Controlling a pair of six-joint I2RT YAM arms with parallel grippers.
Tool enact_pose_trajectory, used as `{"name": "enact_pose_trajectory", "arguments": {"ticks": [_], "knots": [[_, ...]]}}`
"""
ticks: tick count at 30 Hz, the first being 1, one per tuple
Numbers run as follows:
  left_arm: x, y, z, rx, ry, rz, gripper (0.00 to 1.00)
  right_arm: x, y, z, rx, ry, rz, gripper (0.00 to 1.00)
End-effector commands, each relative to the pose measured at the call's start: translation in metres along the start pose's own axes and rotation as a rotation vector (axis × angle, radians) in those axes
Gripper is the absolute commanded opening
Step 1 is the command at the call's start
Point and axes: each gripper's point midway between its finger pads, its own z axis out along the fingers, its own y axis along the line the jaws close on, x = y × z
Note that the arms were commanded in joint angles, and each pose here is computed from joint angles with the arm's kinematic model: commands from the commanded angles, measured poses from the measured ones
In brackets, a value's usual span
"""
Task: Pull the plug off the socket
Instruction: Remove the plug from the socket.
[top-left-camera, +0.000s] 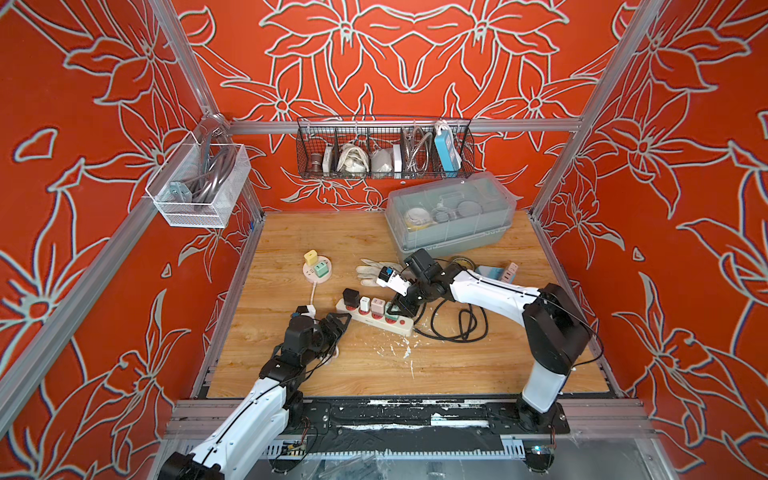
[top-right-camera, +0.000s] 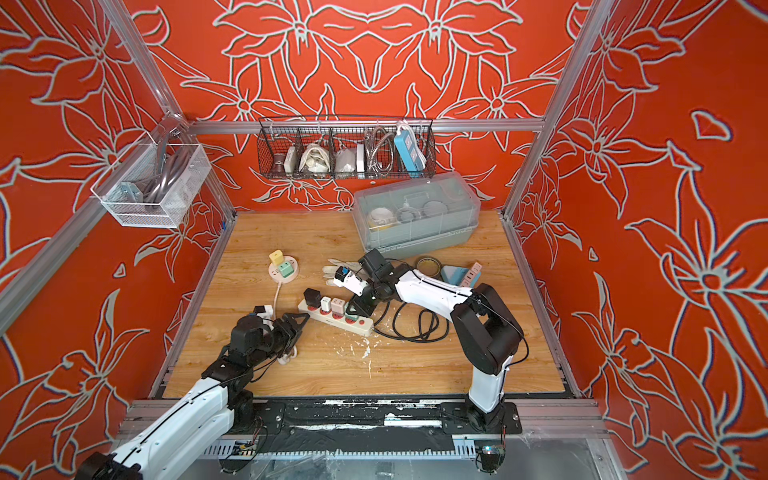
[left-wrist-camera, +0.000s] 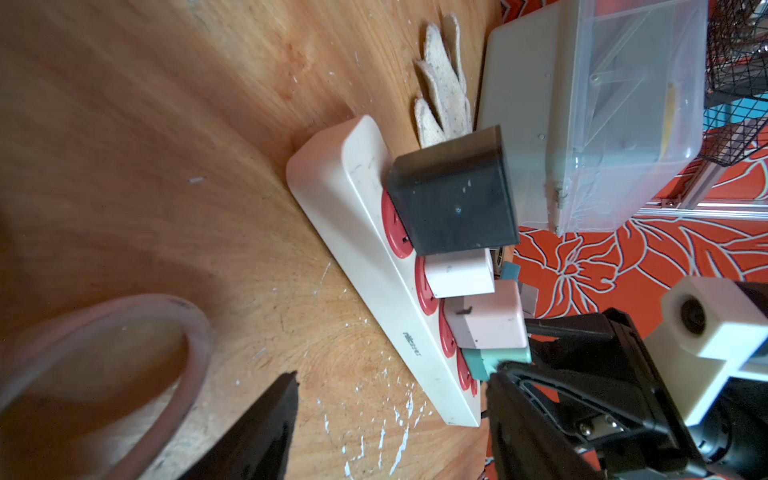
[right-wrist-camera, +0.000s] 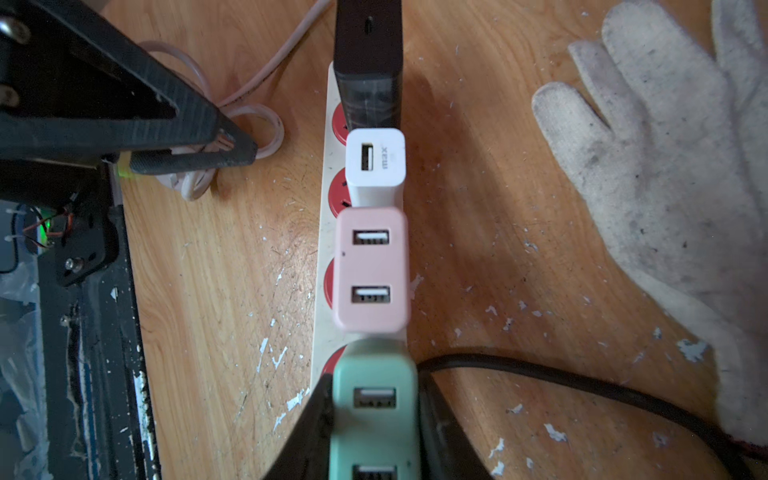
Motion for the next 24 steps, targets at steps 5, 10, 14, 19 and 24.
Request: {"name": "enact_pose_trajectory", "arguments": {"ticks": [5,10,14,19,24], "knots": [[0.002,-0.003,0.011,0.028,-0.001,-0.065,0.71,-0.027,0.014,-0.011,-0.064,-0.123,0.040,0.00],[0.006,-0.007,0.021,0.003,0.015,-0.105,0.67,-0.026,0.014,-0.011,-0.068,-0.126,0.056,0.00],[0.005,0.006,0.030,-0.046,0.002,-0.145,0.66,-0.024,0.015,-0.011,-0.069,-0.123,0.058,0.00],[0.009,0.006,0.051,-0.070,0.034,-0.151,0.66,-0.021,0.016,-0.009,-0.078,-0.127,0.063,0.00],[0.017,0.001,0.073,-0.022,0.093,-0.167,0.57,-0.015,0.016,-0.006,-0.082,-0.109,0.070,0.00]]}}
